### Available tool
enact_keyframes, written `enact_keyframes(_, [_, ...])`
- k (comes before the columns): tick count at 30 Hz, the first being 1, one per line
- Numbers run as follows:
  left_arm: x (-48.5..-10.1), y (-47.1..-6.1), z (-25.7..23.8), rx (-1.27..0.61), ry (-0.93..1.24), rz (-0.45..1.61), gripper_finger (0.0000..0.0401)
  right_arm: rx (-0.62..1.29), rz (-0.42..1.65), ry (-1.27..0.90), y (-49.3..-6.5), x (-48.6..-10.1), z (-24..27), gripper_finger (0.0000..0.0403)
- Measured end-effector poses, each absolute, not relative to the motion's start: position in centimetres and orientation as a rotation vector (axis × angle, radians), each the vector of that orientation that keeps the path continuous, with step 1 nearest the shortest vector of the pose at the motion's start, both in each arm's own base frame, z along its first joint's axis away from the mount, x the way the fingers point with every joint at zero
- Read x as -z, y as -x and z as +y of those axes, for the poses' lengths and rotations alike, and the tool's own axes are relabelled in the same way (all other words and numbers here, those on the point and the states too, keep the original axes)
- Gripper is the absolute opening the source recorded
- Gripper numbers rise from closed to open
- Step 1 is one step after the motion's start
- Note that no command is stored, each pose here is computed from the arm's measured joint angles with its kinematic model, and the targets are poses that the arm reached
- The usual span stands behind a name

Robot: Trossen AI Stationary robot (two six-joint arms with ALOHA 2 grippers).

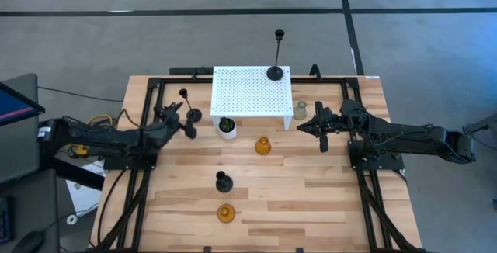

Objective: Pick & Place candle stick holders
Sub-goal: Put the top black candle holder on the shelf aligned with the other black candle holder

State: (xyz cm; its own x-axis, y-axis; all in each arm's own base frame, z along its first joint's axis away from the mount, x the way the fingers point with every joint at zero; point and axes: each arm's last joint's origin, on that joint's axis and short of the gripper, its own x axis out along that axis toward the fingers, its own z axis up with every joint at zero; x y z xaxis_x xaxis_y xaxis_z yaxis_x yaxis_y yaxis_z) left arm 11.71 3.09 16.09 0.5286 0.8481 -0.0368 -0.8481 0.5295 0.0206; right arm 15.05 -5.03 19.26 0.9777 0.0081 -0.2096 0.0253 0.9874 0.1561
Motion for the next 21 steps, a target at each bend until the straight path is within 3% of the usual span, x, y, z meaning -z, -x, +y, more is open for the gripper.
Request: enact_keyframes(21, [-16.69, -11.69, 3.47, -1.016, 0.033, -0.024, 0.0315, 0.006, 0.212, -0.132, -15.05, -19.25, -5.03, 0.0])
